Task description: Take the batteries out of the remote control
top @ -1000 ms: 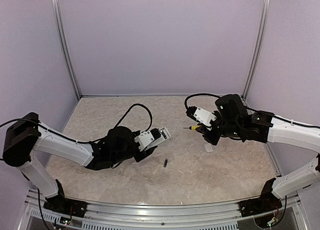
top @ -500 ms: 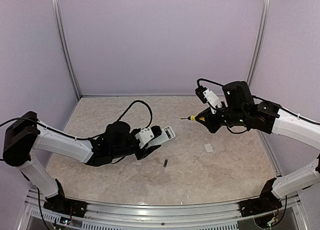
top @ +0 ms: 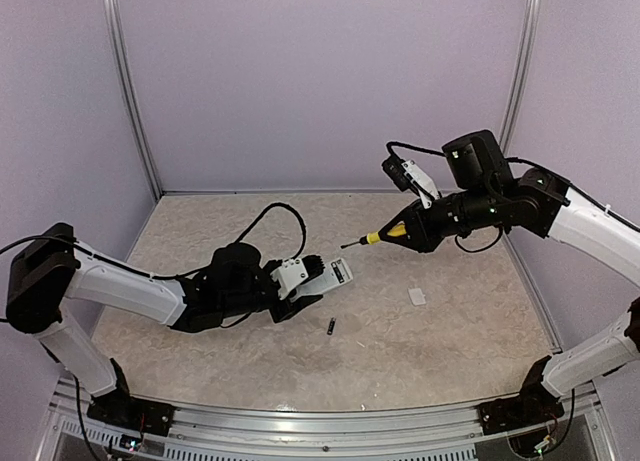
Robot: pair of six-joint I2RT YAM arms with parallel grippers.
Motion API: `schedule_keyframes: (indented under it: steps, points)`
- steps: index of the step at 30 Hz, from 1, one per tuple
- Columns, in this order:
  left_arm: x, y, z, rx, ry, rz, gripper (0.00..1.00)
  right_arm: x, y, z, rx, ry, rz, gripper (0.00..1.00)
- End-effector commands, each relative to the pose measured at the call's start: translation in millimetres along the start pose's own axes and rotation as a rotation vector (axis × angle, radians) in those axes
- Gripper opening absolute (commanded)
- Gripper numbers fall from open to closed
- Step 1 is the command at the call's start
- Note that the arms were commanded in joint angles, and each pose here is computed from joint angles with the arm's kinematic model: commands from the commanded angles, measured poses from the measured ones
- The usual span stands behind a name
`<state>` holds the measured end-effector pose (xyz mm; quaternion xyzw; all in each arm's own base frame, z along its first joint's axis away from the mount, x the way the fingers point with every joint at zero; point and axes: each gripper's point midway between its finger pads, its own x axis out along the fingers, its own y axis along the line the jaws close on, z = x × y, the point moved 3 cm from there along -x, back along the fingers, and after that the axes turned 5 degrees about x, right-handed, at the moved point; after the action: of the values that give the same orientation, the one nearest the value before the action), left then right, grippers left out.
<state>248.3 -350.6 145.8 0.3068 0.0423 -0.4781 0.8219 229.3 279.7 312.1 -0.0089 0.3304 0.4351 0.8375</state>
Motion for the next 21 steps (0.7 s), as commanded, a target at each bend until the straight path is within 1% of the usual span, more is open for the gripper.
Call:
schedule_keyframes:
  steps: [1, 6, 10, 17, 21]
  points:
    - [0, -2, 7, 0.034, -0.018, -0.032, 0.00, 8, 4, -25, 0.098, 0.181, 0.048, 0.00]
    - [-1, -5, 7, 0.069, -0.021, -0.027, 0.00, 17, 4, -31, 0.124, 0.251, 0.052, 0.00]
    - [0, -9, 4, 0.086, 0.000, -0.040, 0.00, 27, -3, -35, 0.131, 0.290, 0.017, 0.00]
    - [1, -19, 0, 0.074, 0.041, -0.084, 0.00, 36, -8, -31, 0.140, 0.285, -0.013, 0.00]
    - [1, -23, 2, 0.043, 0.031, -0.104, 0.00, 41, -10, -33, 0.143, 0.300, -0.016, 0.00]
